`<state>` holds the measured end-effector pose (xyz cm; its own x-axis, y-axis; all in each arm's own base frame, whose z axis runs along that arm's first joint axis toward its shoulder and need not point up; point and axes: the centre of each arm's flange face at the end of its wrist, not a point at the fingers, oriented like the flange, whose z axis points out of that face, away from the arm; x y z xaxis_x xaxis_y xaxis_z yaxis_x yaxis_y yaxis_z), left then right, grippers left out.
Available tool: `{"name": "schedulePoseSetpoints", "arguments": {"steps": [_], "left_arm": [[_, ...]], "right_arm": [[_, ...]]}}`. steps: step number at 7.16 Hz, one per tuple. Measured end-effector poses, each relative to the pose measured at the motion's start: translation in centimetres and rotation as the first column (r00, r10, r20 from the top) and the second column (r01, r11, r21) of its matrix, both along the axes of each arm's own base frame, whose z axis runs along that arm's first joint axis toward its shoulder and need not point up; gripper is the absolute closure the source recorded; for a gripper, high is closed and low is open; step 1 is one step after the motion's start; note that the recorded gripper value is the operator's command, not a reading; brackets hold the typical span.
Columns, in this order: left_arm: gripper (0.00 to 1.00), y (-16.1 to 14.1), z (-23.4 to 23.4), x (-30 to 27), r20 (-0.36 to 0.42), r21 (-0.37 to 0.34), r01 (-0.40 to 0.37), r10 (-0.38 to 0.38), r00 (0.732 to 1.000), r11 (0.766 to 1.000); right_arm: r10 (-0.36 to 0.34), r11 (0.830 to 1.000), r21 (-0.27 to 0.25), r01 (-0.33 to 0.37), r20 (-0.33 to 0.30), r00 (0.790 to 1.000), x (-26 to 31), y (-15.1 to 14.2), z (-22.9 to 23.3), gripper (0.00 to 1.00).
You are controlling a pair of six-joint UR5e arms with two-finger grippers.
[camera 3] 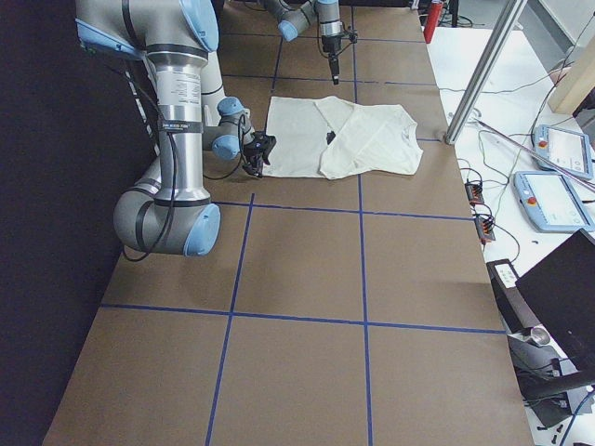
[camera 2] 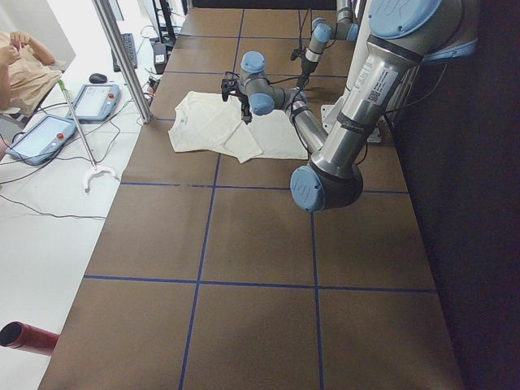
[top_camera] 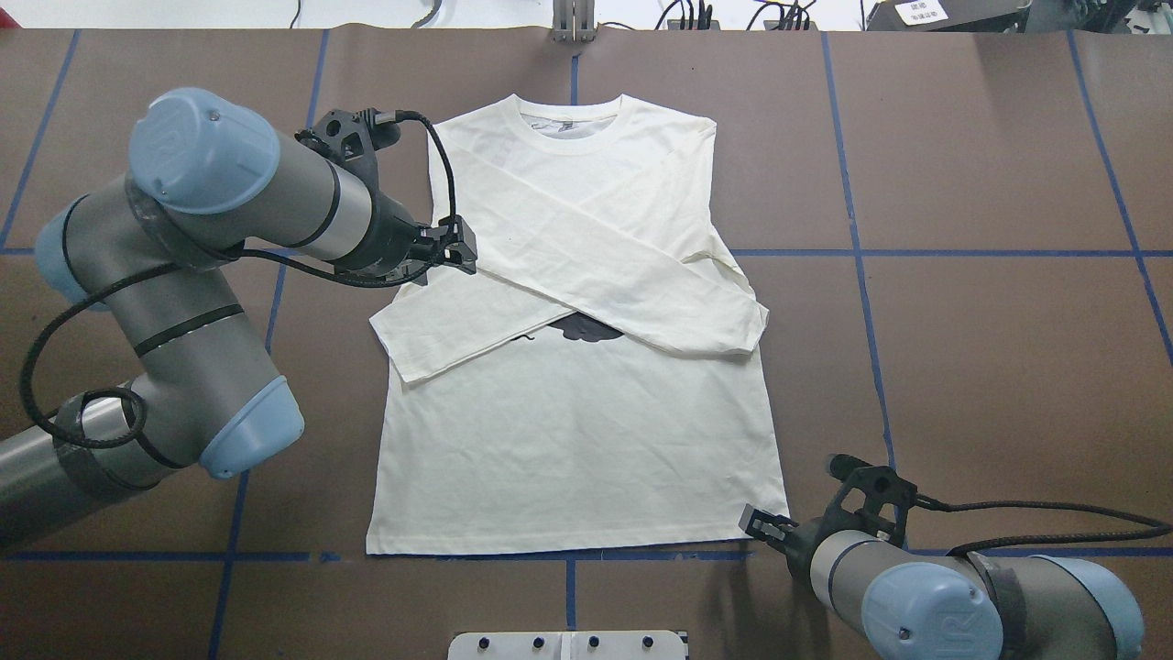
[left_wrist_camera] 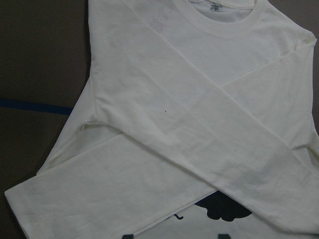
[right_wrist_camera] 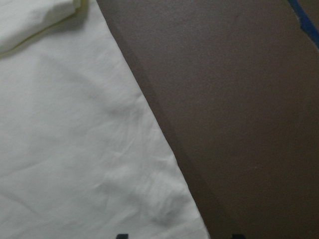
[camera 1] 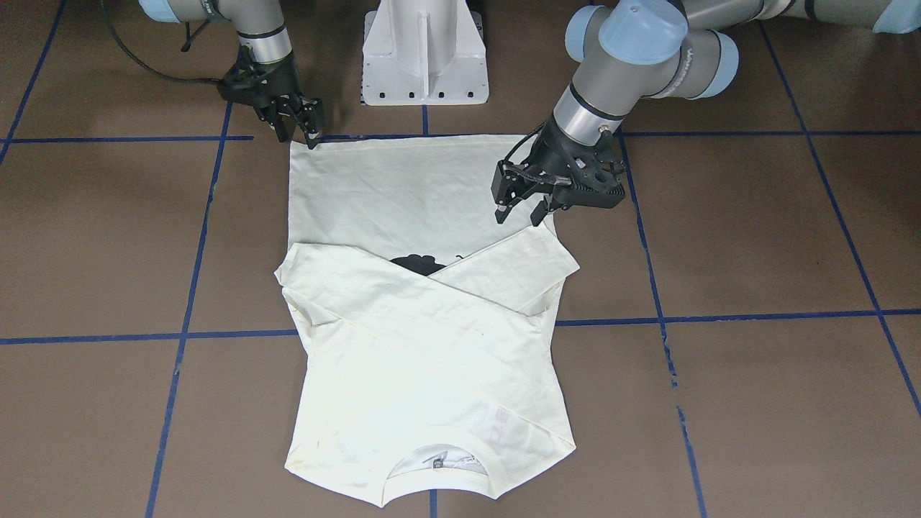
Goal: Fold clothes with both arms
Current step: 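Release the sleeve and move both grippers to the shirt's near hem corners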
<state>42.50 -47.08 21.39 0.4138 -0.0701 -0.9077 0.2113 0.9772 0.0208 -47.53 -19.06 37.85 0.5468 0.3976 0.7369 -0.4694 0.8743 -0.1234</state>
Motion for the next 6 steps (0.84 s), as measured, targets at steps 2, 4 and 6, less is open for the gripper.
{"name": "schedulePoseSetpoints", "arguments": {"steps": [2, 4, 6], "left_arm": [[0.33, 0.0, 0.2, 0.1, 0.003, -0.003, -0.002, 0.002, 1.0, 1.0], [0.33, 0.6, 0.5, 0.6, 0.0, -0.037, 0.002, -0.002, 1.0, 0.999], [0.33, 5.5, 1.9, 2.6, -0.006, -0.143, 0.007, -0.008, 1.0, 0.99]], "right_arm": [[0.006, 1.0, 0.002, -0.006, -0.008, 1.0, -0.1, -0.1, 0.4, 1.0], [0.002, 1.0, -0.001, -0.002, -0.007, 1.0, 0.0, -0.1, 0.4, 1.0], [-0.011, 1.0, -0.012, 0.011, 0.013, 1.0, 0.5, 0.1, -0.5, 1.0]]}}
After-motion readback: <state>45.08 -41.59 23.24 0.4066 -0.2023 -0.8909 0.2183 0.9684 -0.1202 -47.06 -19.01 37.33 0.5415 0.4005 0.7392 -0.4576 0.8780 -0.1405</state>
